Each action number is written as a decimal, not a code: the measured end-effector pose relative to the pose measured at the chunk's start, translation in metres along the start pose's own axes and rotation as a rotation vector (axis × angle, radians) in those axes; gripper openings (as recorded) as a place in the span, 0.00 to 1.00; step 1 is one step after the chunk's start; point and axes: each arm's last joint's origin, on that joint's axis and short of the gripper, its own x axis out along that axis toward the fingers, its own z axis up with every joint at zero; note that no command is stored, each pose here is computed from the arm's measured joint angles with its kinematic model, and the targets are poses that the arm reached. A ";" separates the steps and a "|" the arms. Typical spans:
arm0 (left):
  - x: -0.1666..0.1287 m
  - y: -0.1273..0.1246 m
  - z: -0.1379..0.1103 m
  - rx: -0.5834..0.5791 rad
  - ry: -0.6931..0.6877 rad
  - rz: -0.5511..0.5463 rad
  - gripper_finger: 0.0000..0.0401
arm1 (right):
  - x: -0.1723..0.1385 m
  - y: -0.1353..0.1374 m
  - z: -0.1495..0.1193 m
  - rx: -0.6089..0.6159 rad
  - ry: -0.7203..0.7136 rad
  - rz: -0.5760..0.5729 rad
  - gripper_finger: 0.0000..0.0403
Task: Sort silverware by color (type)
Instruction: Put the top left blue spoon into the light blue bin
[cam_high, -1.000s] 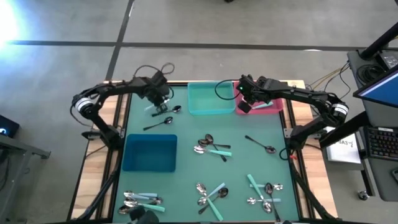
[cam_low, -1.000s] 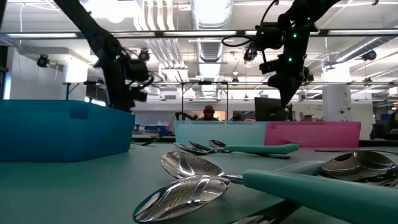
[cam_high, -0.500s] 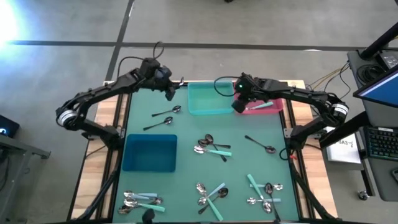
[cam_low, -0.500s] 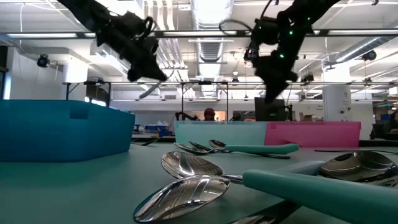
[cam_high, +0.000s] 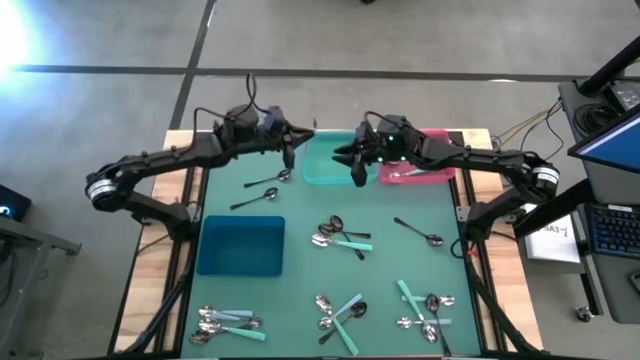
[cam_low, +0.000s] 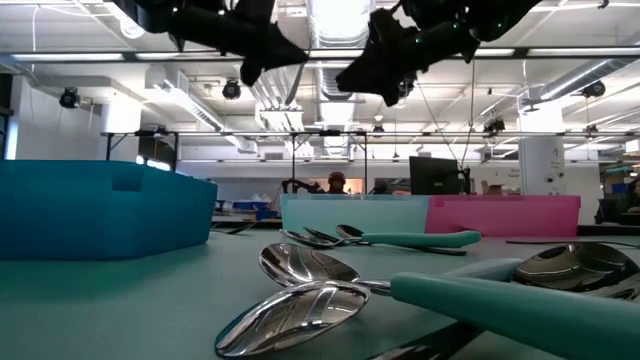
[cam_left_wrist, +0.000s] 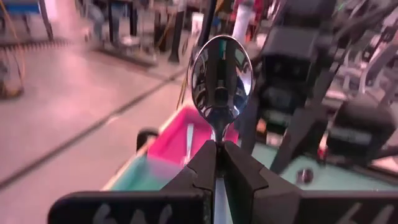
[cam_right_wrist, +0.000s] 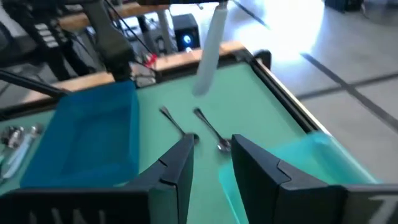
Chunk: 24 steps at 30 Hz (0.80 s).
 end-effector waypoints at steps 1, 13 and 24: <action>0.002 -0.005 0.002 0.005 -0.030 -0.009 0.00 | 0.000 0.001 0.001 -0.003 -0.006 0.004 0.28; 0.026 -0.031 -0.007 0.015 -0.133 -0.027 0.00 | 0.003 0.008 0.004 -0.002 -0.045 0.024 0.46; 0.044 -0.041 -0.018 -0.011 -0.189 -0.081 0.00 | 0.003 0.009 0.006 -0.019 -0.069 0.027 0.46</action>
